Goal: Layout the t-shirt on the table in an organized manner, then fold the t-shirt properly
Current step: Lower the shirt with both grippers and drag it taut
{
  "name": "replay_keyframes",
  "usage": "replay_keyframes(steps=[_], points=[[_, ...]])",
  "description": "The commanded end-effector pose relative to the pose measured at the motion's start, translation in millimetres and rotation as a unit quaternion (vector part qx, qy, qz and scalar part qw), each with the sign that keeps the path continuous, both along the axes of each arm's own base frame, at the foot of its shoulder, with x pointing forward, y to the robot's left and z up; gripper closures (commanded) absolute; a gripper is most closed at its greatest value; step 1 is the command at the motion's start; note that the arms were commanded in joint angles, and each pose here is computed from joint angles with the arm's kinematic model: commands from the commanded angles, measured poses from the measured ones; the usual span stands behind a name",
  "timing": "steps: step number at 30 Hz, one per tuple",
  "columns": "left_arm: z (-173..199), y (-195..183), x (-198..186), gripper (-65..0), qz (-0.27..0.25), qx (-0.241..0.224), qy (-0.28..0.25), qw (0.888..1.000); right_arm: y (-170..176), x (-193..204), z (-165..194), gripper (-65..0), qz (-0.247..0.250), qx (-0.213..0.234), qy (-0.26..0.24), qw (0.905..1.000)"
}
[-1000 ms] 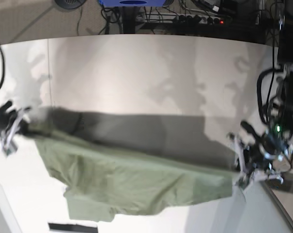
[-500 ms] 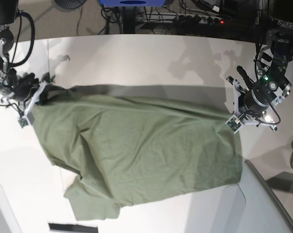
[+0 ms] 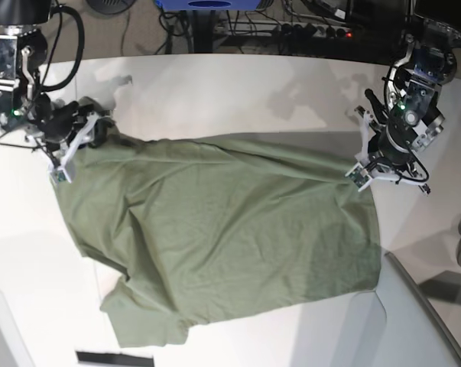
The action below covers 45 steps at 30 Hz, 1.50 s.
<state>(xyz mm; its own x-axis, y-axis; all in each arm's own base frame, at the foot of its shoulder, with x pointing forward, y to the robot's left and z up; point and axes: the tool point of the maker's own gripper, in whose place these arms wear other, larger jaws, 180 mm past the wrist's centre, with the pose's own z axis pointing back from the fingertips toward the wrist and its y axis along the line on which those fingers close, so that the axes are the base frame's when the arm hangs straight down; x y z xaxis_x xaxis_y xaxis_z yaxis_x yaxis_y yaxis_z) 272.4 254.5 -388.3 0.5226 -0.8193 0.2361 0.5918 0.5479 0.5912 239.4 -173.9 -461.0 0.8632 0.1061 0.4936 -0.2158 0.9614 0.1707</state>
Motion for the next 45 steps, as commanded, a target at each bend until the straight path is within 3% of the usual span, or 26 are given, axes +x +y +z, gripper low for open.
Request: replay_keyframes(steps=[1, 3, 4, 6, 12, 14, 15, 17, 19, 21, 24, 27, 33, 45], points=[[11, 7, 5, -3.6, -0.001, 0.014, -0.018, 1.0, -10, 13, 18, -28.8, -0.013, -0.007, -0.035, 0.9993], [9, 8, -1, -14.3, 0.001, 0.017, -0.013, 1.0, -22, 15, 38, -36.6, -0.026, -0.019, -0.064, 0.9974], [9, 8, -3, -16.5, -0.001, 0.018, -0.012, 1.0, -25, 17, 46, -39.6, -0.027, -0.024, -0.076, 0.9964], [10, 5, -10, -17.6, -0.006, 0.016, -0.011, 1.0, -31, 18, 62, -42.5, -0.032, -0.035, -0.098, 0.994], [47, 16, -7, -17.9, 0.015, 0.012, -0.062, 0.998, -54, 33, 83, -42.5, -0.059, -0.049, -0.131, 0.9884], [55, 19, 4, -16.9, 0.045, -0.019, -0.083, 0.995, -53, 47, 87, -42.2, -0.06, -0.044, -0.142, 0.9871], [59, 16, 11, -16.8, 0.059, -0.046, -0.096, 0.993, -54, 53, 84, -41.0, -0.063, -0.039, -0.14, 0.9873], [66, 5, 26, -12.7, 0.085, -0.112, -0.12, 0.983, -57, 74, 77, -32.1, -0.075, -0.022, -0.134, 0.9879], [62, -8, 37, 0.0, 0.102, -0.16, -0.125, 0.974, -58, 91, 61, -17.4, -0.091, 0.0, -0.113, 0.9894], [49, -17, 45, 0.0, 0.122, -0.188, -0.117, 0.967, -63, 104, 44, 0.0, -0.105, 0.018, -0.085, 0.9907], [17, -26, 46, 0.0, 0.152, -0.21, -0.086, 0.962, -66, 120, 26, -2.6, -0.128, 0.047, -0.063, 0.9887], [-6, -30, 38, 0.0, 0.164, -0.219, -0.061, 0.96, -68, 125, 10, -0.2, -0.148, 0.068, -0.059, 0.9849], [-48, -12, 7, 0.0, 0.174, -0.215, -0.023, 0.961, -72, 105, -20, 0.0, -0.166, 0.078, -0.013, 0.9829], [-38, 9, -35, 0.0, 0.148, -0.17, -0.01, 0.974, -59, 9, -73, 0.0, -0.174, 0.07, 0.07, 0.9797]])
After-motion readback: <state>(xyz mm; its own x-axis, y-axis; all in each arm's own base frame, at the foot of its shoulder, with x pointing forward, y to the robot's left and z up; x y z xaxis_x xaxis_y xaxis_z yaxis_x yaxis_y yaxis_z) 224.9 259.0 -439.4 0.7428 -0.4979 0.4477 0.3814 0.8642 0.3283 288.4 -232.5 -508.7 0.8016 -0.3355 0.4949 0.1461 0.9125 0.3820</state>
